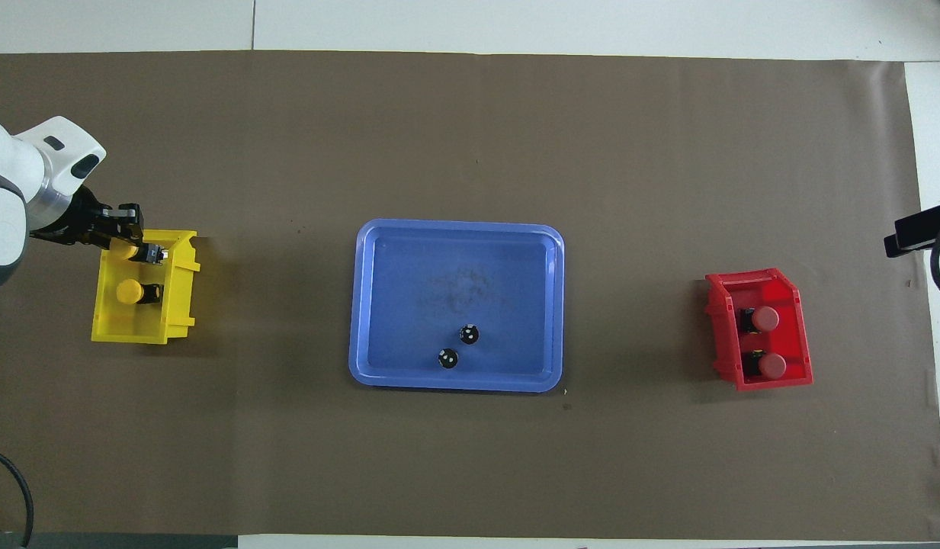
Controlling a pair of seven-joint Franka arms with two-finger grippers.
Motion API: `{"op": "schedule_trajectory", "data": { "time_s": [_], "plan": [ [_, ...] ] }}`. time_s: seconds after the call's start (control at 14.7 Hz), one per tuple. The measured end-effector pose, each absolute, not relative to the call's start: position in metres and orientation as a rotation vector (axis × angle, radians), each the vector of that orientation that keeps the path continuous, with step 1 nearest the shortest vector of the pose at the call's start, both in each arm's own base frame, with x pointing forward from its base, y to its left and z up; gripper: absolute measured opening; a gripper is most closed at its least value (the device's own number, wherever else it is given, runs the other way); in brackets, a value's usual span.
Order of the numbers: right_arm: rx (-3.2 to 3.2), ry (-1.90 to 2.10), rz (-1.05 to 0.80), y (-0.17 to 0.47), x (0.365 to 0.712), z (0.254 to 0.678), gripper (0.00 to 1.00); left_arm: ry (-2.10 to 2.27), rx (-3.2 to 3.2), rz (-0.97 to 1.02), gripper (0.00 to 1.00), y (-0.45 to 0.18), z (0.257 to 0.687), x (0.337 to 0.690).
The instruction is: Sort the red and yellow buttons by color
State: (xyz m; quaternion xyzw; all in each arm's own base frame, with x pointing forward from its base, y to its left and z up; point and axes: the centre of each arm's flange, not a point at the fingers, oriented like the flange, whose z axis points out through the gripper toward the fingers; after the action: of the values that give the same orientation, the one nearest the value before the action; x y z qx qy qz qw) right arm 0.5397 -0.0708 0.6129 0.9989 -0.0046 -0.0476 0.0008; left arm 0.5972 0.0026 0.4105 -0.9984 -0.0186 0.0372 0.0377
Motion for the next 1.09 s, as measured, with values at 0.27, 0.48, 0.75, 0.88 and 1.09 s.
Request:
{"op": "schedule_trajectory", "data": {
  "time_s": [0.27,0.48,0.75,0.88,1.09],
  "plan": [
    [3.137,-0.015,-0.149,-0.070,0.539,0.613,1.00,-0.049,-3.067,0.085,0.41,0.003,0.385,0.591],
    [3.137,-0.024,-0.146,-0.072,0.539,0.614,1.00,-0.061,-3.070,0.069,0.41,0.009,0.374,0.588],
    [3.137,-0.025,-0.143,-0.072,0.538,0.615,1.00,-0.062,-3.072,0.031,0.41,0.012,0.373,0.590],
    [3.137,-0.024,-0.143,-0.072,0.538,0.615,1.00,-0.060,-3.072,0.026,0.56,0.012,0.373,0.590],
    [3.137,-0.020,-0.143,-0.071,0.538,0.615,1.00,-0.057,-3.072,0.025,0.70,0.011,0.373,0.590]
  ]
}}
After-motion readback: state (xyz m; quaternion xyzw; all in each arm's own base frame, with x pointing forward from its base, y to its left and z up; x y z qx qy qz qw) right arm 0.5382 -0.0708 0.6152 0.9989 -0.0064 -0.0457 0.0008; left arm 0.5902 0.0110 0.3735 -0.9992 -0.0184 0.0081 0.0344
